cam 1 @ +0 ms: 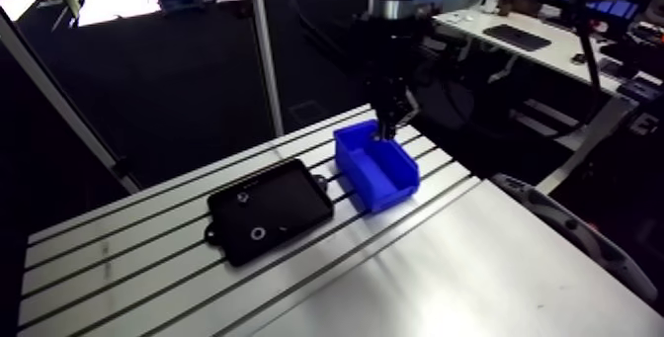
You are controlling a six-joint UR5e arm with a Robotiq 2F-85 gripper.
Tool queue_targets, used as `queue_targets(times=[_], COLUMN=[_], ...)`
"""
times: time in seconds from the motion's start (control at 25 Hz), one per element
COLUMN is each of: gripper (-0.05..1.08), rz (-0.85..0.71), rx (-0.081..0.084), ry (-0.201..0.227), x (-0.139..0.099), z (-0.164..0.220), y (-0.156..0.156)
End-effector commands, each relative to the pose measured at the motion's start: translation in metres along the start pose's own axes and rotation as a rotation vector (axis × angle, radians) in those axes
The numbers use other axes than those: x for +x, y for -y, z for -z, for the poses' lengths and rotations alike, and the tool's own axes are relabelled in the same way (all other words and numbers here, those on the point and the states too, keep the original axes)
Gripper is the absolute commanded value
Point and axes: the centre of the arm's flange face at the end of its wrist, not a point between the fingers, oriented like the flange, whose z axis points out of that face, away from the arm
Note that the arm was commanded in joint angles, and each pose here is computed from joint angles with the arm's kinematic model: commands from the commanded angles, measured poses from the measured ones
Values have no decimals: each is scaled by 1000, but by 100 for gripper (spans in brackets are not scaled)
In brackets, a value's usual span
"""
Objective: Pick up the M10 bolt from the tray and put it into the blue bin.
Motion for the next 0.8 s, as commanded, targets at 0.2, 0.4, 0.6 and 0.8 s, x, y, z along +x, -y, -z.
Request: queue_targets(times=[0.2,0.4,0.6,0.8], gripper=[102,102,102,102], rz=[-24,-40,-44,-59], rx=[12,32,61,80], ry=[2,-5,-11,-5], x=[-5,-4,-5,-6], z=[-39,-54,-71,-83], y=[-16,-20,-23,-26])
